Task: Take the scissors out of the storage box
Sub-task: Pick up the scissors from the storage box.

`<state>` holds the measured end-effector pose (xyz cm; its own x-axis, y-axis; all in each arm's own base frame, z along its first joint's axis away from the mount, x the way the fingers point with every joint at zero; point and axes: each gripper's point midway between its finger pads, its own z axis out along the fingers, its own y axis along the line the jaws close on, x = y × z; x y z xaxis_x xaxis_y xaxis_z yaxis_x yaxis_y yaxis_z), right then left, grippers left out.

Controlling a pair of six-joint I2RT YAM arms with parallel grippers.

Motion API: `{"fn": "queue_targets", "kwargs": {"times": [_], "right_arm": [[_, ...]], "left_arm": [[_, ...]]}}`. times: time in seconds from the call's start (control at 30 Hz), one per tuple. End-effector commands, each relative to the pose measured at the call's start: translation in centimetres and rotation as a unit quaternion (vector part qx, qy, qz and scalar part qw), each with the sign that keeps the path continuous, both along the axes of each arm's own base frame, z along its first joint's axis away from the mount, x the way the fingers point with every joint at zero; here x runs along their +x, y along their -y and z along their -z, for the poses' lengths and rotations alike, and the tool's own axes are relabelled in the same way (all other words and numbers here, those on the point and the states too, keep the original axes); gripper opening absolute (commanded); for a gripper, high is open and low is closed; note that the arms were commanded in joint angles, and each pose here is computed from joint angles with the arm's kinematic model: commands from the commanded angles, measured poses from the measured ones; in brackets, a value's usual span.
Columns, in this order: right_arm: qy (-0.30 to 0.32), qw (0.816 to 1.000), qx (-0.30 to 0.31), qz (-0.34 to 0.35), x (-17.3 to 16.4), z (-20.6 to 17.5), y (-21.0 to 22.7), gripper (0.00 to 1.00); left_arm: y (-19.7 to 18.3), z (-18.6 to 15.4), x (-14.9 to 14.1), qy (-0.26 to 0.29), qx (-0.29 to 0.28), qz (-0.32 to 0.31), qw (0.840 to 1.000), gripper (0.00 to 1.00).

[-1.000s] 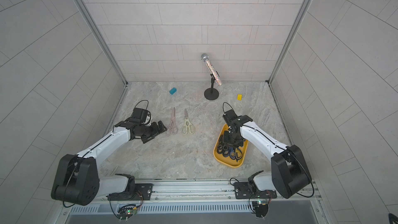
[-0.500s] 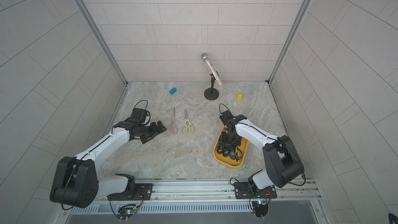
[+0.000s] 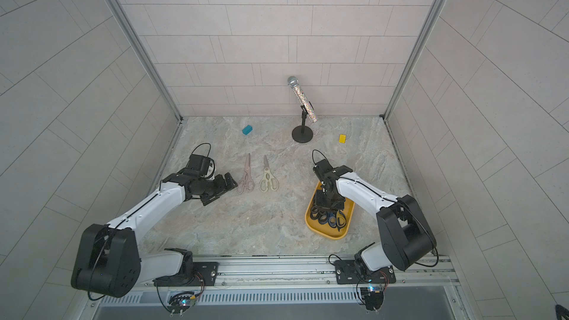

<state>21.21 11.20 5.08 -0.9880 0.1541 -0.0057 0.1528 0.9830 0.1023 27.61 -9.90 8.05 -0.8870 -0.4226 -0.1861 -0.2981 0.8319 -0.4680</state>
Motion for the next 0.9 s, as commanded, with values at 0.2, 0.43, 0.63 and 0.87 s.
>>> {"fn": "queue_targets", "kwargs": {"times": [0.2,0.43,0.63,0.87], "right_arm": [[0.005,1.0,-0.018,0.004,-1.0,0.0,1.0,0.22],[0.014,1.0,-0.017,0.008,-0.3,0.9,0.8,0.21],[0.014,1.0,-0.01,0.007,-0.1,1.3,0.5,0.2],[0.023,1.0,-0.016,-0.003,-0.3,-0.1,0.9,0.07]], "left_arm": [[-0.2,-0.2,-0.5,-0.001,0.001,-0.004,1.0,1.0],[-0.2,-0.3,-0.6,0.0,0.004,0.0,1.0,1.0],[-0.2,-0.4,-0.7,0.0,0.004,0.001,1.0,1.0],[-0.3,-0.8,-0.6,0.006,0.005,-0.002,1.0,1.0]]}}
